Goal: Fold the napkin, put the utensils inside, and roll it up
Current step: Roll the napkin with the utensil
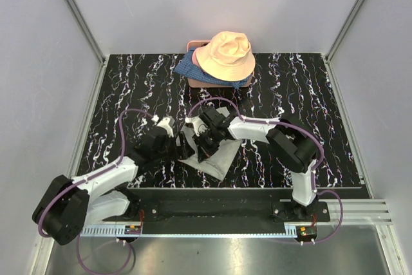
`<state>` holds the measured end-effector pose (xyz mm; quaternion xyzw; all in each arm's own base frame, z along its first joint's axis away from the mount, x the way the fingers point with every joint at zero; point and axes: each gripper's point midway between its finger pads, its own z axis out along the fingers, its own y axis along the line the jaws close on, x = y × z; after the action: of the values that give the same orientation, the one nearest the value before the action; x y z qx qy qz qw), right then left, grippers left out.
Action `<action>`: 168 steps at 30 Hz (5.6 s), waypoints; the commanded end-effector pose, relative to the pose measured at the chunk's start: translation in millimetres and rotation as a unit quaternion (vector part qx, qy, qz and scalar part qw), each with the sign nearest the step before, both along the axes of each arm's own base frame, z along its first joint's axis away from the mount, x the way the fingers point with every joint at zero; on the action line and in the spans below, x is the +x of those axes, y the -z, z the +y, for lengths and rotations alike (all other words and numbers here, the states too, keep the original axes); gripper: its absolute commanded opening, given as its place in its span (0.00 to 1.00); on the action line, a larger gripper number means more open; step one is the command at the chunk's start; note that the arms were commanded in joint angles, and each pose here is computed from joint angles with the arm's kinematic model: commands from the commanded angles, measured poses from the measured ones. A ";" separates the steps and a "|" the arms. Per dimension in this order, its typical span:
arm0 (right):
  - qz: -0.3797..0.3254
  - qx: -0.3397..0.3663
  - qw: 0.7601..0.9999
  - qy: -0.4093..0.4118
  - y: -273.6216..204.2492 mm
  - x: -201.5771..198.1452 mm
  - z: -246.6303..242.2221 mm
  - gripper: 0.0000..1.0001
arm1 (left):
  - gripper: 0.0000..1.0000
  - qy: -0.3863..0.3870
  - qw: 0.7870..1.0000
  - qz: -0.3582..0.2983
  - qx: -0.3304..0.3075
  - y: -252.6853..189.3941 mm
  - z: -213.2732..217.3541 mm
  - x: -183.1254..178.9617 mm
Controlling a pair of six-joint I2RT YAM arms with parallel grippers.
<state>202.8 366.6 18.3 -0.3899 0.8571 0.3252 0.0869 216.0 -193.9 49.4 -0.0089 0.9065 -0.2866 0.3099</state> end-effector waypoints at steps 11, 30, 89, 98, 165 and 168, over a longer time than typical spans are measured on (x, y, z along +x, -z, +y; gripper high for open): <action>0.161 0.057 0.985 -0.010 15.4 -8.3 -14.0 0.00 | 0.91 -0.029 0.993 -0.096 0.066 -20.1 36.5 11.1; 0.203 0.069 0.977 -0.015 25.9 -8.2 -22.2 0.00 | 0.71 -0.064 0.990 -0.098 0.077 -2.9 31.5 40.7; -0.272 0.025 0.962 0.018 -21.9 -24.3 26.2 0.77 | 0.00 0.073 0.978 0.147 0.127 33.1 9.1 -14.6; -0.212 -0.008 0.977 -0.001 12.5 -45.9 16.2 0.46 | 0.00 0.072 0.979 0.144 0.124 30.8 8.7 -12.4; -0.219 -0.030 0.975 -0.012 -1.2 -36.9 14.2 0.69 | 0.15 0.026 0.990 0.117 0.079 34.2 15.1 -6.8; -0.209 -0.046 0.977 -0.003 9.9 -38.3 9.2 0.50 | 0.18 0.028 0.990 0.114 0.076 32.1 13.6 -5.8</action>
<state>166.6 375.5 22.4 -0.4658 0.8235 0.2016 0.2533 212.8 -182.0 19.7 -0.0030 0.9505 -0.2306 0.2085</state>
